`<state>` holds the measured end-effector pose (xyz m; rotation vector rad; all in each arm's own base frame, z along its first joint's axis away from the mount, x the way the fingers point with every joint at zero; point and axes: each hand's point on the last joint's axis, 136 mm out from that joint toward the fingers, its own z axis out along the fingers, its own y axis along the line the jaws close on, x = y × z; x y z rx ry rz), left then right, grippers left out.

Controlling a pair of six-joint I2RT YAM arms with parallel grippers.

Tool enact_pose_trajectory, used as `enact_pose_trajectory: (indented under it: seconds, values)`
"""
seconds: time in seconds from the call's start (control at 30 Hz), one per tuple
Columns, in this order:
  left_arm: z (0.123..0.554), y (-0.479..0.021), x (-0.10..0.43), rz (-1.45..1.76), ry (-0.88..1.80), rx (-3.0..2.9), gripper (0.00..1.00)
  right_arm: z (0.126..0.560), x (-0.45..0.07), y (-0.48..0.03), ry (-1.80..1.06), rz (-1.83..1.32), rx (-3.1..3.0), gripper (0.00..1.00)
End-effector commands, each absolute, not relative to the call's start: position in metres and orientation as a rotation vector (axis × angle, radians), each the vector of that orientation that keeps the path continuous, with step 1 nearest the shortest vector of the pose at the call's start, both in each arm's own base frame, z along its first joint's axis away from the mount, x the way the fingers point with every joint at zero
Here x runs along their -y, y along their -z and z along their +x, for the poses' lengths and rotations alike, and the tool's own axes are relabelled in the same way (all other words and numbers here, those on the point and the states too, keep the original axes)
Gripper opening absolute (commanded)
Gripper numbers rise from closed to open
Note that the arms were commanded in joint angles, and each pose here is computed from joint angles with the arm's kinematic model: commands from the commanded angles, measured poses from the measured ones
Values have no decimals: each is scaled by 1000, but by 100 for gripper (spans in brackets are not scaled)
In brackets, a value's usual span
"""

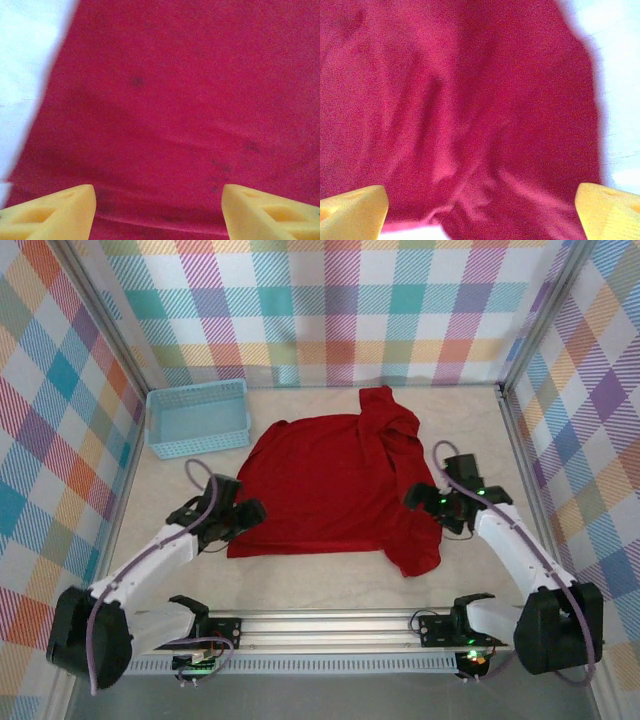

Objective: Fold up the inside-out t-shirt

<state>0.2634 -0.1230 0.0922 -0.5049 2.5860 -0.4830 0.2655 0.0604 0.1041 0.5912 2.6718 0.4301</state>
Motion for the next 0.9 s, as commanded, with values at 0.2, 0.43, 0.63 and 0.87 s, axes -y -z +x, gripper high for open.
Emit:
enact_pose_trajectory:
  seconds: [0.2,0.43,0.63,0.87]
  values:
    - [278,-54,155,-439,464,-2694,67,268,-24,-55,-395,826,-2779,75]
    - [272,-24,131,-572,429,-2727,68,260,-26,-22,-396,868,-2876,58]
    - [269,-15,125,-596,419,-2733,68,257,-24,-20,-353,837,-2887,28]
    - [263,-12,118,-596,375,-2739,68,258,-16,-49,-220,730,-2863,0]
